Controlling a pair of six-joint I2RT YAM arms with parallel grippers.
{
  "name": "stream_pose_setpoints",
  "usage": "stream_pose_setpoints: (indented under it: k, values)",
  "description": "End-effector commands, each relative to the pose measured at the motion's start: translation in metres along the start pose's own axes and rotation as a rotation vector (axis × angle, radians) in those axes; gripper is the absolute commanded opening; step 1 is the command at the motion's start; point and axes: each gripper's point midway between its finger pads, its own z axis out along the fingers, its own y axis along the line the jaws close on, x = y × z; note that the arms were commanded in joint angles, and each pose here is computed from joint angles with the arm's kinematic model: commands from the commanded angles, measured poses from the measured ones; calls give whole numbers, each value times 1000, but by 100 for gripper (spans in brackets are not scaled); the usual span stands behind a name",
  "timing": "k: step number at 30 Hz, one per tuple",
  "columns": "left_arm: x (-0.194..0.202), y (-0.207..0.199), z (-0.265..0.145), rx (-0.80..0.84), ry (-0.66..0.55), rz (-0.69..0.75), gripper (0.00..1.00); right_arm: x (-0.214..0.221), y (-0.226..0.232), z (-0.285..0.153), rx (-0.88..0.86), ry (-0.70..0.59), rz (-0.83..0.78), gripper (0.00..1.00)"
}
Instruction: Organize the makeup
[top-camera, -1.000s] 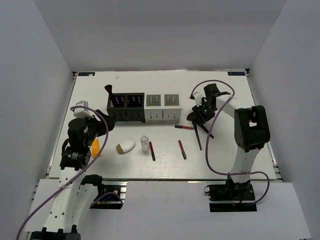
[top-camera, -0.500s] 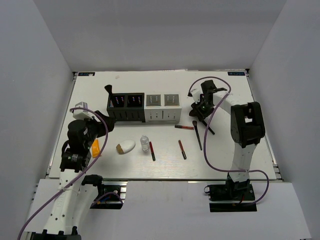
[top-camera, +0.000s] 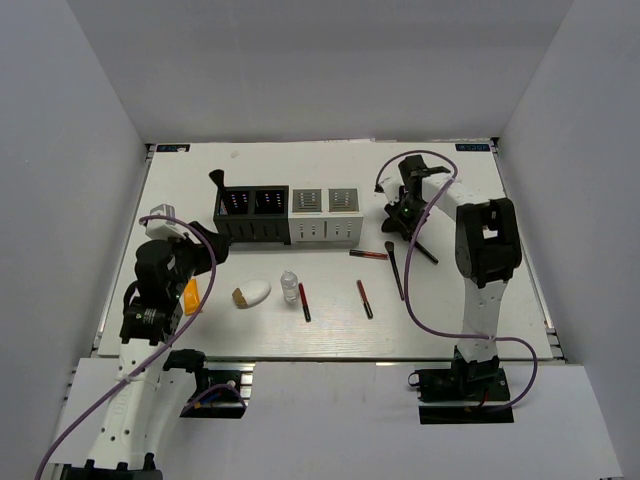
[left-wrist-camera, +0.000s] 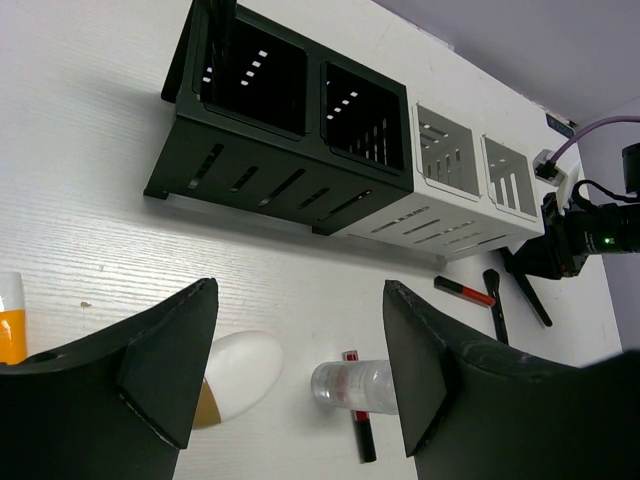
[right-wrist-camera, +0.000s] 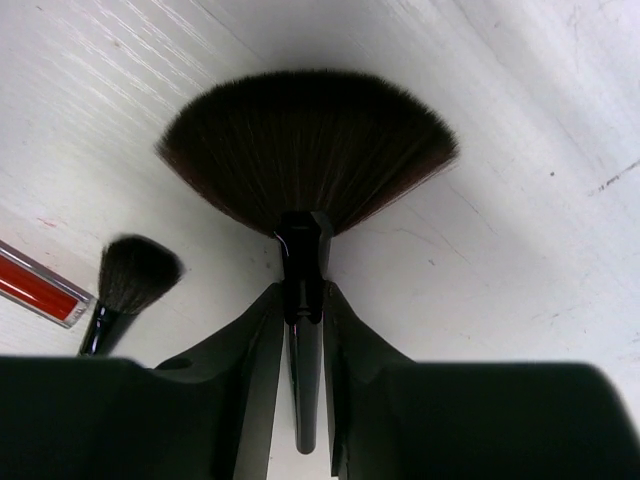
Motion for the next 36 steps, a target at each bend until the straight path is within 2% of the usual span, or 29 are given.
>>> stream_pose_setpoints:
  k: [1,7,10,15,20,26,29,34,36]
  values:
    - [1,2,-2,-2,-8,3,77,61,5,28,-29,246,20,24]
    - [1,0,-1,15,-10,1,77,56,0,23,-27,231,20,2]
    - [-3,-3,-2,24,-21,4,77,29,-12,6,-10,139,27,0]
    - [-16,-22,-6,98,-46,14,77,-65,-44,-79,68,-270,17,0]
    - [-48,-53,-17,225,-150,33,76,-139,-35,-176,74,-614,-104,0]
    - [-83,-81,-26,311,-238,67,76,-208,22,-258,-89,-952,-268,0]
    - [-100,-94,-31,349,-271,94,77,-244,80,-282,-202,-1087,-373,0]
    - [-128,-108,-46,365,-340,141,76,-291,173,-294,-387,-1206,-486,0]
    - [-134,-110,-53,360,-364,150,76,-309,192,-303,-453,-1288,-481,0]
